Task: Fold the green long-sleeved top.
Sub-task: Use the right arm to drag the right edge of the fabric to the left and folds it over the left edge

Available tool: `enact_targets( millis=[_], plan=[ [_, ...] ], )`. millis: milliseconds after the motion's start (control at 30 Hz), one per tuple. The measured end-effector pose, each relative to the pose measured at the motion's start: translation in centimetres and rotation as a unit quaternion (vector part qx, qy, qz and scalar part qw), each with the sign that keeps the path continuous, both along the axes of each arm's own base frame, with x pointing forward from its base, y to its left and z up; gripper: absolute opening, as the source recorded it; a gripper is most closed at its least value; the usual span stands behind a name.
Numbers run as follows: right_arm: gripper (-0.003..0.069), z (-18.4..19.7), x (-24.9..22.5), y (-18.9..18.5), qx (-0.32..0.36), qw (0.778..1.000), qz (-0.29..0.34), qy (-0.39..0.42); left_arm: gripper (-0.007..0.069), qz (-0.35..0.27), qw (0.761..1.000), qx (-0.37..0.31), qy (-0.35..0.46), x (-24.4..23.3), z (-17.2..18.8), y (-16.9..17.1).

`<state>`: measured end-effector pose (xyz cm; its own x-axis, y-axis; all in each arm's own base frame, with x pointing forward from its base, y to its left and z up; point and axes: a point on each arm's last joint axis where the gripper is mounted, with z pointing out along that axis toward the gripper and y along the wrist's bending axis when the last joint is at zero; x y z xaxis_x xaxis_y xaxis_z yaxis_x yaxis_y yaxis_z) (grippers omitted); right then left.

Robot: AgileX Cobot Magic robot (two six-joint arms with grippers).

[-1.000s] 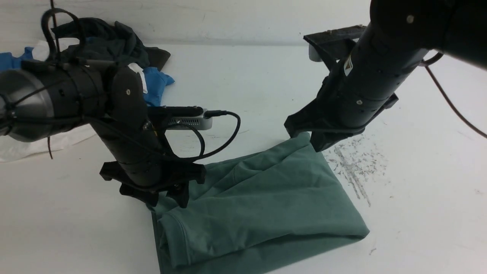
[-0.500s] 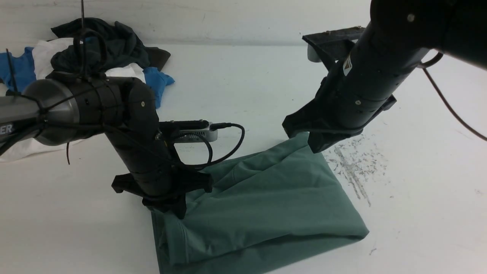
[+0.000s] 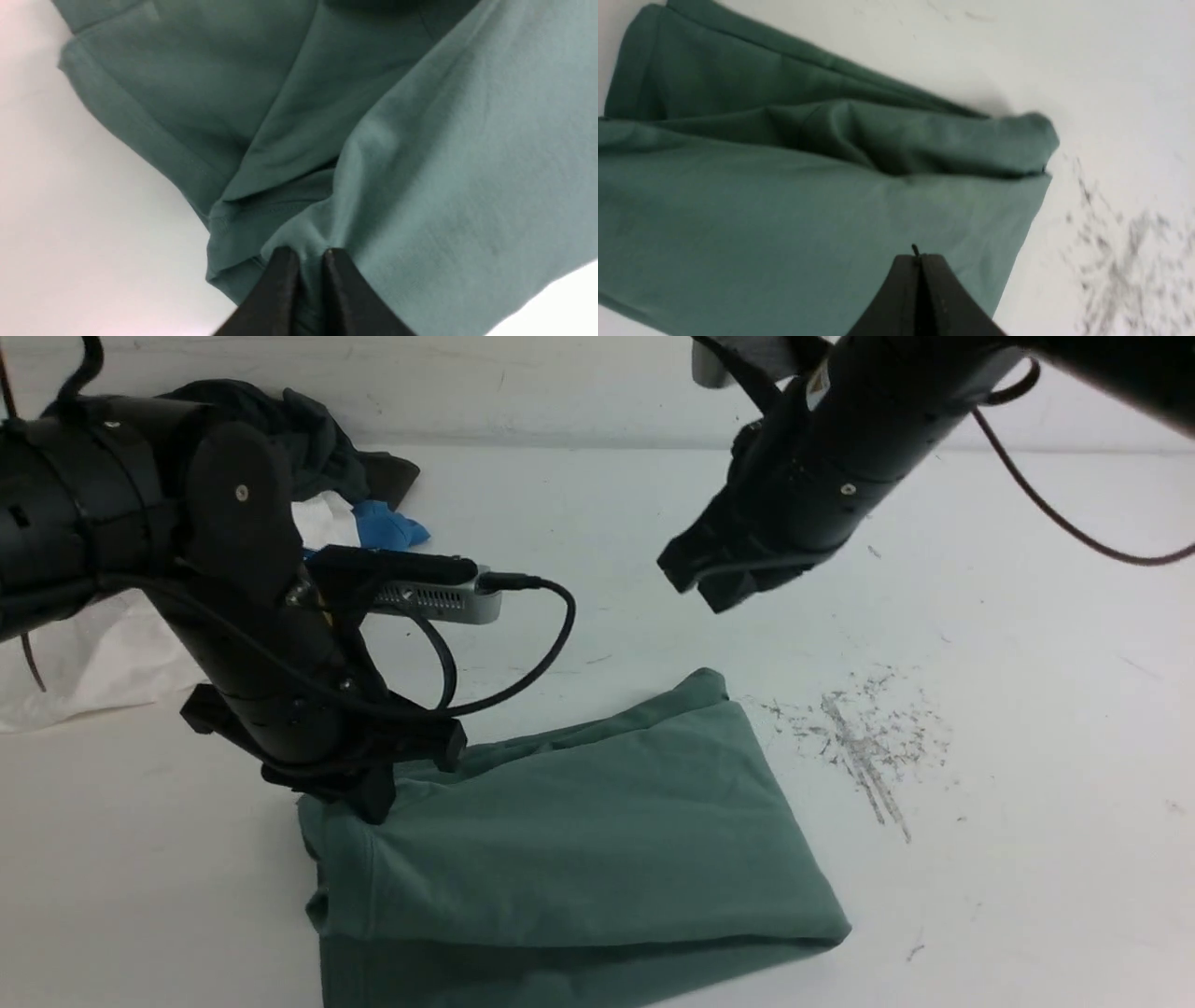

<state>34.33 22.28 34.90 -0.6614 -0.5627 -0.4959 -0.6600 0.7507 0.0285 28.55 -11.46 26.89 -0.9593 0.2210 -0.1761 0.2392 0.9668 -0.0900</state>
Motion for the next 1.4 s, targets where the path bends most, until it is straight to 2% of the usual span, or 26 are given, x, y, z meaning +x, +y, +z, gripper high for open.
enact_targets(
  millis=[133,267,500,633,733,833,1067,1167,1233,1267,1300,1400],
  plan=[
    [0.001,-2.2,1.5,1.5,0.002,0.999,0.036,0.017,0.0038,-0.005,1.0,0.023,0.01,-0.1,-0.2,0.4],
    [0.0097,-5.6,2.9,2.5,-0.022,0.996,0.082,0.037,0.0038,-0.007,0.999,0.032,0.017,-0.2,-0.2,0.5],
    [0.0344,-9.0,3.8,3.1,-0.068,0.979,0.188,0.029,0.0038,-0.012,0.998,0.062,0.024,-0.3,-0.3,1.0],
    [0.0469,-9.6,3.9,3.5,-0.062,0.973,0.221,0.028,0.0038,-0.011,0.997,0.065,0.027,-0.4,-0.3,1.1],
    [0.0507,-10.4,4.0,3.9,-0.062,0.967,0.245,0.028,0.0038,-0.011,0.997,0.066,0.026,-0.4,-0.3,1.1],
    [0.0514,-11.9,4.0,4.6,-0.071,0.96,0.27,0.034,0.0038,-0.01,0.997,0.066,0.026,-0.4,-0.3,1.1],
    [0.0509,-14.3,4.6,5.6,-0.083,0.95,0.299,0.017,0.0038,-0.008,0.997,0.065,0.027,-0.4,-0.3,1.1],
    [0.0397,-14.9,4.8,5.7,-0.089,0.944,0.318,0.009,0.0038,-0.008,0.997,0.065,0.027,-0.4,-0.3,1.1],
    [0.0268,-15.0,4.8,5.8,-0.093,0.939,0.33,0.005,0.0038,-0.007,0.997,0.066,0.028,-0.4,-0.3,1.1],
    [0.0166,-15.1,4.9,5.8,-0.095,0.937,0.337,0.003,0.0038,-0.007,0.997,0.066,0.028,-0.4,-0.3,1.1],
    [0.0108,-15.1,4.9,5.8,-0.095,0.936,0.34,0.001,0.0038,-0.006,0.997,0.066,0.029,-0.4,-0.3,1.1],
    [0.0013,-15.1,4.9,5.8,-0.098,0.934,0.345,-0.003,0.0038,-0.005,0.997,0.066,0.029,-0.4,-0.3,1.1]
  ],
)
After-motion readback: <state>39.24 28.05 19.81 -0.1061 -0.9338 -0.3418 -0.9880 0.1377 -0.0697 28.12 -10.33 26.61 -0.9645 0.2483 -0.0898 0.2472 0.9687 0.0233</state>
